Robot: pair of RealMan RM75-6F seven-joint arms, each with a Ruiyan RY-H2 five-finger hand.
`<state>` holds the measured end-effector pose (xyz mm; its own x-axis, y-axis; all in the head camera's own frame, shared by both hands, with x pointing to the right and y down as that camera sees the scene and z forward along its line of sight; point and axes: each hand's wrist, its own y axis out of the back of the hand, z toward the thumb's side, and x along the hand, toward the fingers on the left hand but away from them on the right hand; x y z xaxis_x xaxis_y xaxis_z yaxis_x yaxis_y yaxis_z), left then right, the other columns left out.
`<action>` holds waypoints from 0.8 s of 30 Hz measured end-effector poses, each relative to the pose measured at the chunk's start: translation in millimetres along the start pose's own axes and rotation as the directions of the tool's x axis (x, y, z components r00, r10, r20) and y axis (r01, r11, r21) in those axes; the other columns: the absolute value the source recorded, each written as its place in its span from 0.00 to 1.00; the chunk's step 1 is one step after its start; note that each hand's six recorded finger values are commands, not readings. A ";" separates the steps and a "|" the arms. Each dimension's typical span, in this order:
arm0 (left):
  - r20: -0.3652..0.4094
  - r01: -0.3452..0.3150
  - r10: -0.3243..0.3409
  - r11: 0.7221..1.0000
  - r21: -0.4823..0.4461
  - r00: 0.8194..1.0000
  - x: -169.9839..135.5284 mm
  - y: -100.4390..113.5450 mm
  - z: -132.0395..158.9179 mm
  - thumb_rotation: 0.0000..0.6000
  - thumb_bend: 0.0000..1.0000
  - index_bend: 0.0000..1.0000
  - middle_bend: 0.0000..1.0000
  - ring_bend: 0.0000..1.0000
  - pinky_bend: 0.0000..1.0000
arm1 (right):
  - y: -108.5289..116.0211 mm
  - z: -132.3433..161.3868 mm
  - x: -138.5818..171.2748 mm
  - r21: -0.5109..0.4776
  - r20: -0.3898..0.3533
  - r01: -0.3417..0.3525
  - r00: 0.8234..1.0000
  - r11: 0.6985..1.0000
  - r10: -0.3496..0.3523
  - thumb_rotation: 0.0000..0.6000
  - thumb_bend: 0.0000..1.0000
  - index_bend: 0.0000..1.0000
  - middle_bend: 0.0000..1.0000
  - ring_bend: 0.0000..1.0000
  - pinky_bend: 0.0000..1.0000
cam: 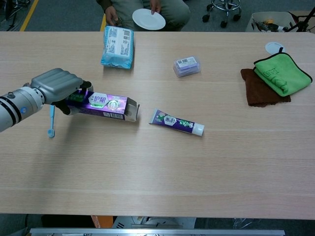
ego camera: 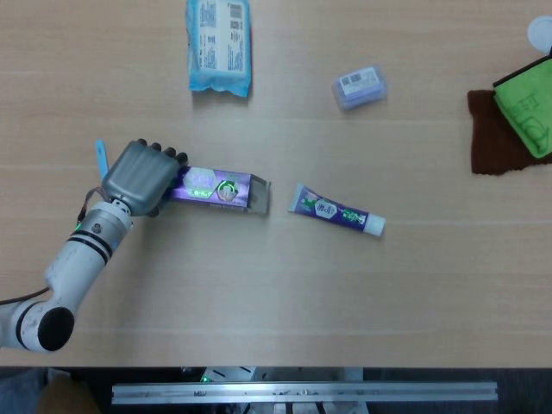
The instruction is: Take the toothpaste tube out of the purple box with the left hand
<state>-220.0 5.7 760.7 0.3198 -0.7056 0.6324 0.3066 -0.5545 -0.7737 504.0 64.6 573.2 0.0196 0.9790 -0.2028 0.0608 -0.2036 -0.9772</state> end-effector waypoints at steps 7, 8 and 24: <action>-0.035 0.050 -0.051 0.998 -0.040 0.998 5.1 -15.1 -3.4 1.00 0.32 0.16 0.25 0.22 0.40 | 0.6 -1.9 -0.3 0.002 0.006 0.003 1.000 1.000 -0.003 1.00 0.20 0.24 0.30 0.29 0.32; -0.036 0.051 -0.053 0.998 -0.045 0.998 4.8 -15.3 -3.2 1.00 0.32 0.13 0.22 0.20 0.38 | 0.3 -1.5 -0.6 0.001 0.005 0.002 1.000 1.000 -0.002 1.00 0.20 0.24 0.30 0.29 0.32; -0.104 -0.107 0.090 0.979 -0.171 0.991 -37.3 17.8 -25.4 1.00 0.32 0.01 0.13 0.14 0.31 | -2.1 2.0 -3.8 -0.003 -0.009 -0.002 1.000 1.000 0.002 1.00 0.20 0.24 0.30 0.29 0.32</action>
<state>-249.2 10.9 722.4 0.2516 -0.7947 0.5525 0.1123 -0.5430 -0.8322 501.8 61.3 575.9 0.0289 0.9786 -0.2039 0.0641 -0.2053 -0.9766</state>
